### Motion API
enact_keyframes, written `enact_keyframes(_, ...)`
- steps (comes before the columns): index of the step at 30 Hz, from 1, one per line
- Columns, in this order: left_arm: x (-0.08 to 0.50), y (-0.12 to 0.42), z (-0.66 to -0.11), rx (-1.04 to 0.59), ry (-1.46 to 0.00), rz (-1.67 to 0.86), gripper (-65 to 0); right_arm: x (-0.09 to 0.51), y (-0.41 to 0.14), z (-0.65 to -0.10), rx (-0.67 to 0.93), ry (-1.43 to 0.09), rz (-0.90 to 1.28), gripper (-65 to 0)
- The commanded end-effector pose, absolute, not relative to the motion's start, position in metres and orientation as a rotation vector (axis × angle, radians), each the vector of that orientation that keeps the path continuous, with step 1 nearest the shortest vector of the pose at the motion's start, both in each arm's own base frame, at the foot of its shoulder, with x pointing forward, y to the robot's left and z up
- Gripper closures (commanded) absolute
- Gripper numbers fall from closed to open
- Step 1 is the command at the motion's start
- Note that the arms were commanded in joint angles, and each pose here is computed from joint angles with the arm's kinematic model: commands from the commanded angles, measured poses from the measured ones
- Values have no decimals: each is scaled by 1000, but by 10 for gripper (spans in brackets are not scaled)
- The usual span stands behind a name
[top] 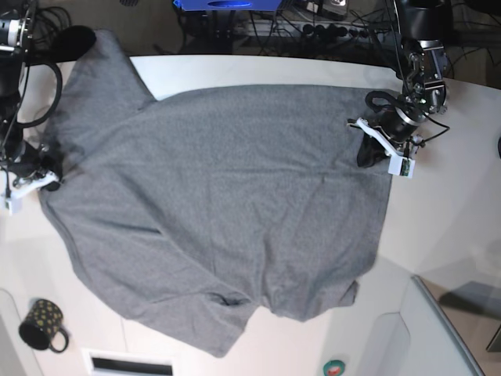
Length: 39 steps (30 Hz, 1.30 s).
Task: Layout the t-shirt on the table in an organized manner, then fold the t-shirt properly
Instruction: 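Pull the shirt corners apart with both grippers to straighten the edge, then regrasp the shirt edge with both grippers and drag it taut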
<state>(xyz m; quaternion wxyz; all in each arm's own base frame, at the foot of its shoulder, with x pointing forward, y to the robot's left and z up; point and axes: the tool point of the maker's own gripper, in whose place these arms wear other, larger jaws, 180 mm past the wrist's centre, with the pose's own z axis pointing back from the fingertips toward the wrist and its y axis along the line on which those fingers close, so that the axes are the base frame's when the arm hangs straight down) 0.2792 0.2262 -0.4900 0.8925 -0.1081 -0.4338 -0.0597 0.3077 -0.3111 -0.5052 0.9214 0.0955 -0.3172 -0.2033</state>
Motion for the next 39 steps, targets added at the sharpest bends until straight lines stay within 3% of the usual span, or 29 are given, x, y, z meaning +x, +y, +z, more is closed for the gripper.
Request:
enact_keyframes(1,278,234,-499,-177,-839,-164,0,295,-333,-511,106,-606,-436,-21)
enact_keyframes(4,303,243,-496,-111,-858,-154,0,297,-338,-510,87,-630,-452,-21)
enact_keyframes(13,362,194,-473,-126,-914,-267,0,342,-322,-484,133,-722,-433,-23)
enact_keyframes(20,357,225,-420,-80,-1007,-157,0,323,-285,-412,132,-931,-182,-33)
enact_keyframes(22,343,244,-410,-47,-1007,-111,0,310,-268,-400,146,-957,-129,-71)
enact_keyframes(25,315,267,-405,-5,-1003,-61,0,284,-249,-394,164,-953,-74,-201)
enact_keyframes(26,303,273,-407,1,-996,-42,-39,275,-242,-395,177,-944,-68,-245)
enact_keyframes(29,272,283,-415,-23,-976,36,-296,250,-229,-402,196,-911,-76,-342)
enact_keyframes(32,243,292,-423,-82,-967,161,-487,226,-225,-412,201,-868,-82,-360)
enact_keyframes(34,230,297,-427,-107,-962,227,-522,212,-223,-419,203,-836,-84,-360)
enact_keyframes(39,221,304,-445,-122,-927,302,-485,193,-215,-430,217,-799,-119,-360)
